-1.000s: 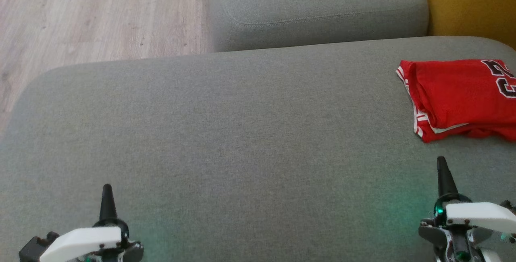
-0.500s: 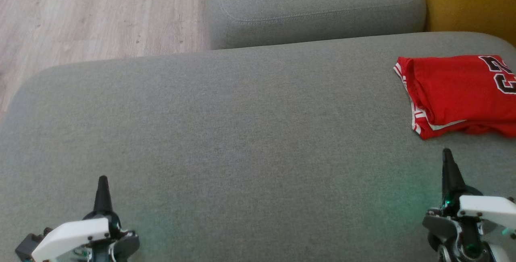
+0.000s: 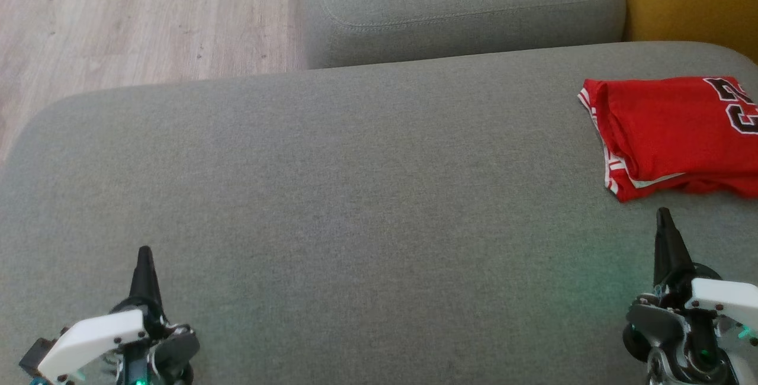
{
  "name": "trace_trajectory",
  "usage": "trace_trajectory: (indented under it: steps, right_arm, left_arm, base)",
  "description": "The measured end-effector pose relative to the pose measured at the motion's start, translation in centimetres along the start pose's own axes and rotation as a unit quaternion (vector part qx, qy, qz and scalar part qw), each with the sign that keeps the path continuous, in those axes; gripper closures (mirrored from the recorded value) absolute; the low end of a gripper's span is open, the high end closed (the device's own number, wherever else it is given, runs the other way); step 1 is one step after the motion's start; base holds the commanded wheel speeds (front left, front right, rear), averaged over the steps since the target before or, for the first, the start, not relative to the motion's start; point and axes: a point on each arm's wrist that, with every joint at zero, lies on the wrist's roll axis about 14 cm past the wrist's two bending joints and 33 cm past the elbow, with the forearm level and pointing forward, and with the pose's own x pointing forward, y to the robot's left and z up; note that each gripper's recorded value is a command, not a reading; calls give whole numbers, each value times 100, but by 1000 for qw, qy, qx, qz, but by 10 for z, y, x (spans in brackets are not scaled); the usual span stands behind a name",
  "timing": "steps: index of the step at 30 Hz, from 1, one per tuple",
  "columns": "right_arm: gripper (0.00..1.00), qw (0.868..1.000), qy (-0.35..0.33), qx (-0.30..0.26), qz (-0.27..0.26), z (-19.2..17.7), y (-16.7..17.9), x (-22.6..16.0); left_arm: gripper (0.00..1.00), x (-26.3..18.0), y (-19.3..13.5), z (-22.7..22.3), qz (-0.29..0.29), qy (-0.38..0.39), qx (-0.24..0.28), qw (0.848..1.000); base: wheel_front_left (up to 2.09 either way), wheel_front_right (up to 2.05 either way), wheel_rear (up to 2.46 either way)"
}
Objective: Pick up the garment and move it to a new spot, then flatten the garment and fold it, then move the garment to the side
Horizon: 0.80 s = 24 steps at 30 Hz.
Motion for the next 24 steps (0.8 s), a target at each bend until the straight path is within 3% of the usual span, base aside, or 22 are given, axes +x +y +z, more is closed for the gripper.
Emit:
trace_trajectory:
  steps: [24]
  right_arm:
    - [100,1000,-1,1,0,1,0,0]
  left_arm:
    - [100,0,-1,0,-1,0,0,1000]
  base:
    - [0,0,0]
